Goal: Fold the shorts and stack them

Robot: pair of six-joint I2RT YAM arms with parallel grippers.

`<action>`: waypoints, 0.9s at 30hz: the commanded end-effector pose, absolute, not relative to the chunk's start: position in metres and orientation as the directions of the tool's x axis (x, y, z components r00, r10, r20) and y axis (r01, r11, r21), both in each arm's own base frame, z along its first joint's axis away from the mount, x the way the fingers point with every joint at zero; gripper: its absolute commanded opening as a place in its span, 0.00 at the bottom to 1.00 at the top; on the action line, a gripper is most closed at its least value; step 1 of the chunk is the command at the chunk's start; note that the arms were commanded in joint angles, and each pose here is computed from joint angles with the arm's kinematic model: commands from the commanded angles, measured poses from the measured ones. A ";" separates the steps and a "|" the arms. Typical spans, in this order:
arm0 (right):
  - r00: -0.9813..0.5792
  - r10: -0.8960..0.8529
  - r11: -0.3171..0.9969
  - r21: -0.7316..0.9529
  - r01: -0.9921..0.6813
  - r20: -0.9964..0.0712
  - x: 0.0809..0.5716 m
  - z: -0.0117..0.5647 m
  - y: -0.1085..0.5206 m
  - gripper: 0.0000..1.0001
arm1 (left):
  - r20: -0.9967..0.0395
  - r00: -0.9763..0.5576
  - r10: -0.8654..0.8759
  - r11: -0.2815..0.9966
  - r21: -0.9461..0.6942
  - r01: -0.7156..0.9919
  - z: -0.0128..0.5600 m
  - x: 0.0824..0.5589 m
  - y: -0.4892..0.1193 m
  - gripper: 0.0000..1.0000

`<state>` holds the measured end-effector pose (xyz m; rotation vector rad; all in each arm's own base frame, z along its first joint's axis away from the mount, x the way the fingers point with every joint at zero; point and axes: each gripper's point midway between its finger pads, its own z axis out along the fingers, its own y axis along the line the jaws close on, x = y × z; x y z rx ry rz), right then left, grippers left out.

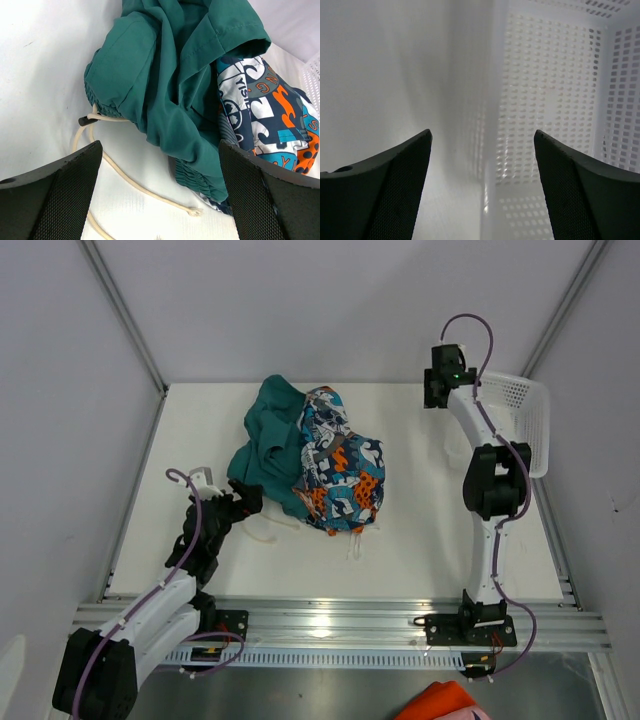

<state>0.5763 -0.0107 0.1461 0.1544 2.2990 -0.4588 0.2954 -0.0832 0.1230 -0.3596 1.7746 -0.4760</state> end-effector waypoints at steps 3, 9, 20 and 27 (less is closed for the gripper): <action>-0.529 -0.060 0.997 -0.074 0.005 -0.846 0.534 0.257 0.109 0.84 | -0.856 -0.194 -0.478 0.870 -0.493 0.029 0.150 0.303 -0.084 0.99; -0.601 -0.103 0.948 0.105 -0.301 -0.792 0.462 0.229 0.221 0.88 | -0.840 -0.192 -0.508 0.852 -0.522 0.031 0.156 0.303 -0.086 0.99; -0.715 -0.240 0.915 0.093 -0.392 -0.656 0.425 0.143 0.289 0.87 | -0.820 -0.249 -0.515 0.846 -0.533 0.003 0.153 0.318 -0.093 0.99; -0.774 -0.230 0.932 0.095 -0.350 -0.590 0.428 0.118 0.286 0.40 | -0.773 -0.350 -0.529 0.841 -0.533 -0.092 0.130 0.334 -0.096 0.99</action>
